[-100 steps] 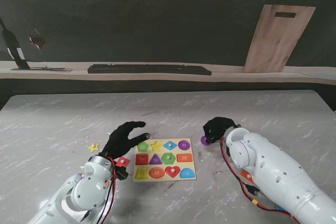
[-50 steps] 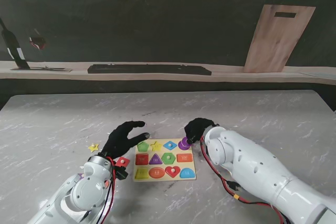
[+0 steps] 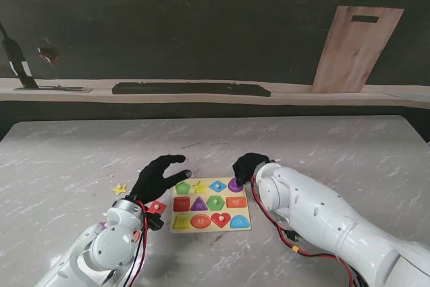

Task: Fit puzzle pieces into a puzzle board

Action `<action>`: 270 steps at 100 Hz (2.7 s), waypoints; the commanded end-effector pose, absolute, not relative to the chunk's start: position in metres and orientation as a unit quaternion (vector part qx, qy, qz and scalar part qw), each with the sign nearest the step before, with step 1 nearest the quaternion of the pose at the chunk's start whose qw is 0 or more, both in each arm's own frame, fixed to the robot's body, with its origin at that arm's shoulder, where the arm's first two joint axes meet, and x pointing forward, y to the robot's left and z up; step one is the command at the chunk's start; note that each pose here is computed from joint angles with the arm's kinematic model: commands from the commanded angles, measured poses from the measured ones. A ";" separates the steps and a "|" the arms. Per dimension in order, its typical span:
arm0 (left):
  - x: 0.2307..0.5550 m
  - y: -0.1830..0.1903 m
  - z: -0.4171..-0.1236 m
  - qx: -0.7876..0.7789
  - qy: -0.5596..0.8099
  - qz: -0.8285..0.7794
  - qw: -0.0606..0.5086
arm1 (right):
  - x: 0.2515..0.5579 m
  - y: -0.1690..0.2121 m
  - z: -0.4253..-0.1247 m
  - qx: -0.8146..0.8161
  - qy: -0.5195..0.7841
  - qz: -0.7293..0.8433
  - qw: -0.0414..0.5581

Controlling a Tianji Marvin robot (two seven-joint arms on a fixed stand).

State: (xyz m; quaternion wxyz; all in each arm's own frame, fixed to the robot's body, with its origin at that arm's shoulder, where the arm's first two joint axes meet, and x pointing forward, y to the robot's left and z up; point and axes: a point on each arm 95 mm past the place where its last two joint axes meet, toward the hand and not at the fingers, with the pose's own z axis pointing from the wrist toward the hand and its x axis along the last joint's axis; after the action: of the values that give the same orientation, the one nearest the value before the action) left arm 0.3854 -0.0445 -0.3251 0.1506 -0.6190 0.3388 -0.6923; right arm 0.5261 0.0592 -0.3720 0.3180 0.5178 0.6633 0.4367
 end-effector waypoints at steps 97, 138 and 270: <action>0.385 -0.046 -0.326 -0.620 0.337 -0.694 0.147 | 0.520 0.065 -0.383 0.506 0.689 0.433 0.285; 0.386 -0.046 -0.327 -0.621 0.337 -0.693 0.145 | 0.517 0.059 -0.383 0.494 0.697 0.413 0.316; 0.387 -0.050 -0.330 -0.625 0.348 -0.685 0.140 | 0.382 -0.129 -0.316 0.391 0.727 0.408 0.390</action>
State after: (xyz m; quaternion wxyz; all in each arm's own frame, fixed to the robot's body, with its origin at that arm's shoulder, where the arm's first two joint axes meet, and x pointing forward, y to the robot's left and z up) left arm 0.3874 -0.0486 -0.3298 0.1430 -0.6226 0.3481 -0.6861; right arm 0.3903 -0.1233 -0.3081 0.3896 0.3871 0.7205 0.4234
